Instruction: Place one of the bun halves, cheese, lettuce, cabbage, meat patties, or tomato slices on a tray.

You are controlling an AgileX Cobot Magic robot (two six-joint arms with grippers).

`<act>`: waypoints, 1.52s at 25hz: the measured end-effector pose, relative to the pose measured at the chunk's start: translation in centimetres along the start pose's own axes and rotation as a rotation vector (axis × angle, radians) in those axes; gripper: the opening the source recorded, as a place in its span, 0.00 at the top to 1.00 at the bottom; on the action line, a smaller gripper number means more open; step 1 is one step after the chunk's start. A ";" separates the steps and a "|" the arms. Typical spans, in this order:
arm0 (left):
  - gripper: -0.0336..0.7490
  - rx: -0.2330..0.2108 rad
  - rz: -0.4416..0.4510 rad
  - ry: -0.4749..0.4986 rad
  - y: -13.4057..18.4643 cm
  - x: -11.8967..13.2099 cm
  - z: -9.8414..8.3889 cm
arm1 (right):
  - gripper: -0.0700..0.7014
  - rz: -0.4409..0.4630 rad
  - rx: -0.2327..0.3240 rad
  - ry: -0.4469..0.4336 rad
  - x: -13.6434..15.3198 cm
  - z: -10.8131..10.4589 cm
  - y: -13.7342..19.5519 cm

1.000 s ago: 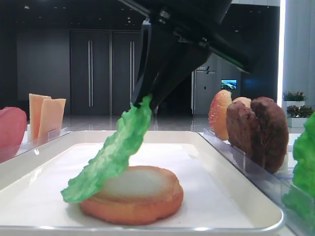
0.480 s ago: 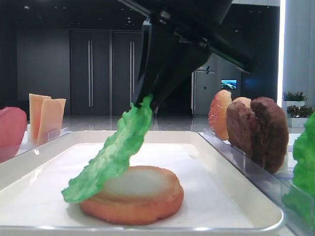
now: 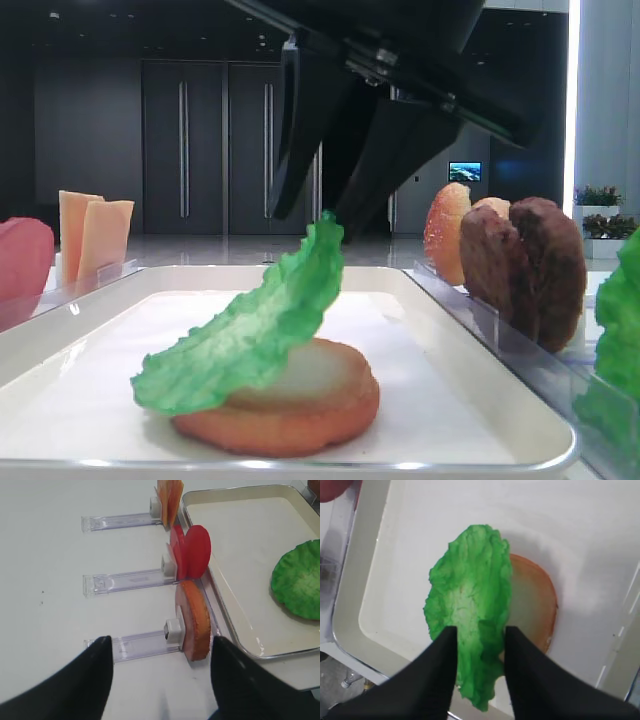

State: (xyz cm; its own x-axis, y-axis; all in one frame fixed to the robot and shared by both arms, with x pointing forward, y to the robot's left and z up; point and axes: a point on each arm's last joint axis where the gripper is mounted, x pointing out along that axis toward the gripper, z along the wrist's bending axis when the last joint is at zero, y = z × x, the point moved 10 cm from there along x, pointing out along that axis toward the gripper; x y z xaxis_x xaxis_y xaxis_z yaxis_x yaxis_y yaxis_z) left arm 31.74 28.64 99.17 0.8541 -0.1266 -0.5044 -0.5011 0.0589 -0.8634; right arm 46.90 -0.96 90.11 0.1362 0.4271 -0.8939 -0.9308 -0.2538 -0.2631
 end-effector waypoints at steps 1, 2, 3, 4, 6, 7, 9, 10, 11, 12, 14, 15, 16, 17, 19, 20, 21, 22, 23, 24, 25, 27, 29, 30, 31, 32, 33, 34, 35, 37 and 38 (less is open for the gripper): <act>0.36 0.000 0.000 0.000 0.0 0.0 0.0 | 0.55 0.000 0.000 0.002 0.0 0.0 0.0; 0.36 0.000 0.000 0.000 0.0 0.0 0.0 | 0.51 0.000 0.007 0.004 0.0 -0.1 0.0; 0.36 0.000 0.000 0.000 0.0 0.0 0.0 | 0.49 0.000 0.016 0.008 0.0 -0.2 0.0; 0.36 0.000 0.000 0.000 0.0 0.0 0.0 | 0.46 -0.001 0.031 0.013 0.0 -0.3 0.0; 0.36 0.000 0.000 0.000 0.0 0.0 0.0 | 0.41 -0.005 0.049 0.027 0.0 -0.5 -0.1; 0.36 0.000 0.000 0.000 0.0 0.0 0.0 | 0.39 -0.006 0.058 0.034 0.0 -0.7 -0.1; 0.36 0.000 0.000 0.000 0.0 0.0 0.0 | 0.35 -0.003 0.080 0.040 0.0 -0.8 0.0; 0.36 0.000 0.000 0.000 0.0 0.0 0.0 | 0.33 -0.001 0.088 0.043 0.0 -0.8 0.0; 0.36 0.000 0.000 0.000 0.0 0.0 0.0 | 0.31 -0.001 0.095 0.044 0.0 -0.8 0.0; 0.36 0.000 0.000 0.000 0.0 0.0 0.0 | 0.28 -0.001 0.097 0.047 0.0 -0.9 0.0; 0.36 0.000 0.000 0.000 0.0 0.0 0.0 | 0.25 -0.001 0.095 0.051 0.0 -1.0 0.0; 0.36 0.000 0.000 0.000 0.0 0.0 0.0 | 0.25 0.002 0.096 0.053 0.0 -1.0 0.1; 0.36 0.000 0.000 0.000 0.0 0.0 0.0 | 0.24 0.005 0.098 0.055 0.0 -1.0 0.2; 0.36 0.000 0.000 0.000 0.0 0.0 0.0 | 0.24 0.011 0.102 0.058 0.0 -1.1 0.3; 0.36 0.000 0.000 0.000 0.0 0.0 0.0 | 0.24 0.030 0.115 0.072 -0.1 -1.3 0.6; 0.36 0.000 0.000 0.000 0.0 0.0 0.0 | 0.23 0.039 0.116 0.082 -0.2 -1.5 0.8; 0.36 0.000 0.000 0.000 0.0 0.0 0.0 | 0.23 0.053 0.115 0.094 -0.3 -1.6 0.9; 0.36 0.000 0.000 0.000 0.0 0.0 0.0 | 0.23 0.066 0.113 0.101 -0.6 -1.5 1.0; 0.36 0.000 0.000 0.000 0.0 0.0 0.0 | 0.23 0.072 0.107 0.107 -0.9 -1.4 0.8; 0.36 0.000 0.000 0.000 0.0 0.0 0.0 | 0.23 0.076 0.101 0.111 -1.2 -1.3 0.6; 0.36 0.000 0.000 0.000 0.0 0.0 0.0 | 0.23 0.079 0.096 0.113 -1.7 -1.0 0.4; 0.36 0.000 0.000 0.000 0.0 0.0 0.0 | 0.23 0.084 0.087 0.113 -2.5 -0.5 -0.1; 0.36 0.000 0.000 0.000 0.0 0.0 0.0 | 0.23 0.095 0.083 0.113 -3.3 -0.1 -0.2; 0.36 0.000 0.000 0.000 0.0 0.0 0.0 | 0.23 0.097 0.081 0.111 -3.7 0.1 -0.3; 0.36 0.000 0.000 0.000 0.0 0.0 0.0 | 0.23 0.096 0.074 0.115 -4.1 0.2 -0.5; 0.36 0.000 0.000 0.000 0.0 0.0 0.0 | 0.23 0.091 0.065 0.120 -4.6 0.2 -0.7; 0.36 0.000 0.000 0.000 0.0 0.0 0.0 | 0.23 0.088 0.054 0.127 -5.1 0.3 -0.9; 0.36 0.000 0.000 0.000 0.0 0.0 0.0 | 0.23 0.081 0.041 0.136 -5.7 0.3 -1.1; 0.36 0.000 0.000 0.000 0.0 0.0 0.0 | 0.23 0.081 0.031 0.143 -6.4 0.4 -1.2; 0.36 0.000 0.000 0.000 0.0 0.0 0.0 | 0.23 0.083 0.016 0.157 -7.8 0.6 -1.5; 0.36 0.000 0.000 0.000 0.0 0.0 0.0 | 0.23 0.082 0.012 0.160 -8.4 0.7 -1.6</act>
State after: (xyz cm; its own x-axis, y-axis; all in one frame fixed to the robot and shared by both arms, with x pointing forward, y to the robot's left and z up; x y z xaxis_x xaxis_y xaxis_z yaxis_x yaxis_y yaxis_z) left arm 31.74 28.64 99.17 0.8541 -0.1266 -0.5044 -0.5011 0.0589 -0.8634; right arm 46.99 -3.53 98.28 0.1110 0.2619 -0.9587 -0.9447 -0.2717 -0.1836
